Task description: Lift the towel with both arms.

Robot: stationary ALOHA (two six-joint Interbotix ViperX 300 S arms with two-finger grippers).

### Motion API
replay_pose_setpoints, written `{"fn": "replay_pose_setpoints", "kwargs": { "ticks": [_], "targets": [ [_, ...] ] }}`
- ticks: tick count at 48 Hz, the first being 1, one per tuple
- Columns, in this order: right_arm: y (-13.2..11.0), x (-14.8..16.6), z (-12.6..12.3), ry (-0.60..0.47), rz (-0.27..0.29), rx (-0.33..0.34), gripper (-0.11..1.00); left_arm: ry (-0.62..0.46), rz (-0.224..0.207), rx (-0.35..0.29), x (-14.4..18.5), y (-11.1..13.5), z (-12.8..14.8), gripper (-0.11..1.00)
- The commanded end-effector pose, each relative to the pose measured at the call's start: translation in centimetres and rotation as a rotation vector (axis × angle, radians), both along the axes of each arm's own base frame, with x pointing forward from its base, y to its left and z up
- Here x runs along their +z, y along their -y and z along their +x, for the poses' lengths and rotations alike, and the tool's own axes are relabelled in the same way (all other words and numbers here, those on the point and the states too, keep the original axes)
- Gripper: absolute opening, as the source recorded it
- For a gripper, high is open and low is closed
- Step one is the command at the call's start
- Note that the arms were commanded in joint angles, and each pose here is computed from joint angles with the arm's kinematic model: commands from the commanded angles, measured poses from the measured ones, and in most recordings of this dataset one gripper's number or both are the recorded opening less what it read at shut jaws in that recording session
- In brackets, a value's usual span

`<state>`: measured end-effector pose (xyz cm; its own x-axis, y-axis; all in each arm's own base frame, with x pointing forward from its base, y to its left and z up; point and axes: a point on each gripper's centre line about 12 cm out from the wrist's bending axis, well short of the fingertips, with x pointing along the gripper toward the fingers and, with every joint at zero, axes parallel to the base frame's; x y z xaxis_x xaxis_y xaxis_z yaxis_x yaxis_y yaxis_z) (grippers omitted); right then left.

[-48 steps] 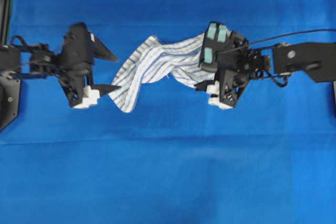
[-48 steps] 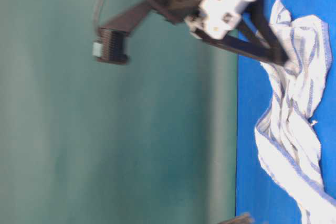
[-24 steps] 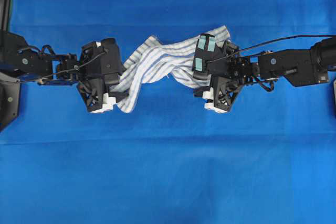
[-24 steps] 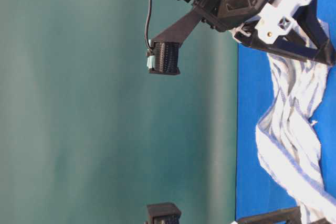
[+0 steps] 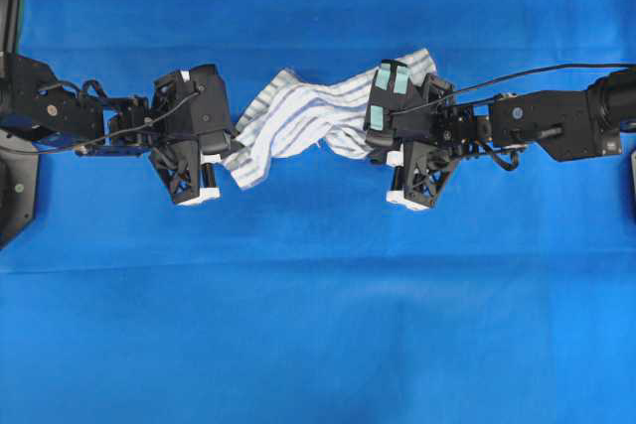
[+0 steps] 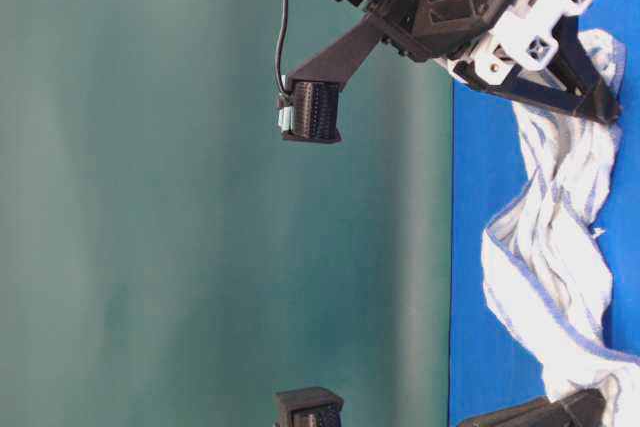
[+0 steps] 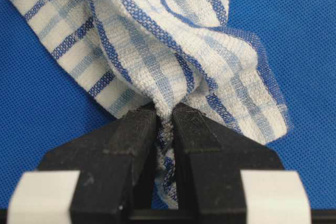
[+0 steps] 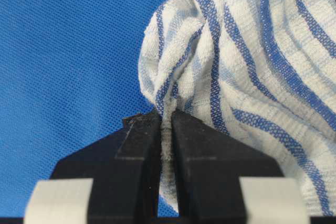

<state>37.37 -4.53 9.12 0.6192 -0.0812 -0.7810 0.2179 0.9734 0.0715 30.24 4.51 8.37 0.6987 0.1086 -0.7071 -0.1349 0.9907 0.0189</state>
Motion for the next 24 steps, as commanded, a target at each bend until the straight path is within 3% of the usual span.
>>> {"fn": "replay_pose_setpoints", "kwargs": {
  "ticks": [1,12,24],
  "targets": [
    [-0.1,1.1,0.7,0.038,-0.003,0.004,0.07,0.015,0.002,0.000,0.6,0.0,0.3,0.04],
    [0.1,3.7,0.9,0.093,-0.012,-0.003,0.07,0.055,0.006,0.002,3.7,-0.1,0.2,0.04],
    [0.4,11.0,0.2,0.187,-0.055,-0.023,0.07,0.147,0.014,0.006,10.5,0.0,-0.9,0.04]
  ]
}}
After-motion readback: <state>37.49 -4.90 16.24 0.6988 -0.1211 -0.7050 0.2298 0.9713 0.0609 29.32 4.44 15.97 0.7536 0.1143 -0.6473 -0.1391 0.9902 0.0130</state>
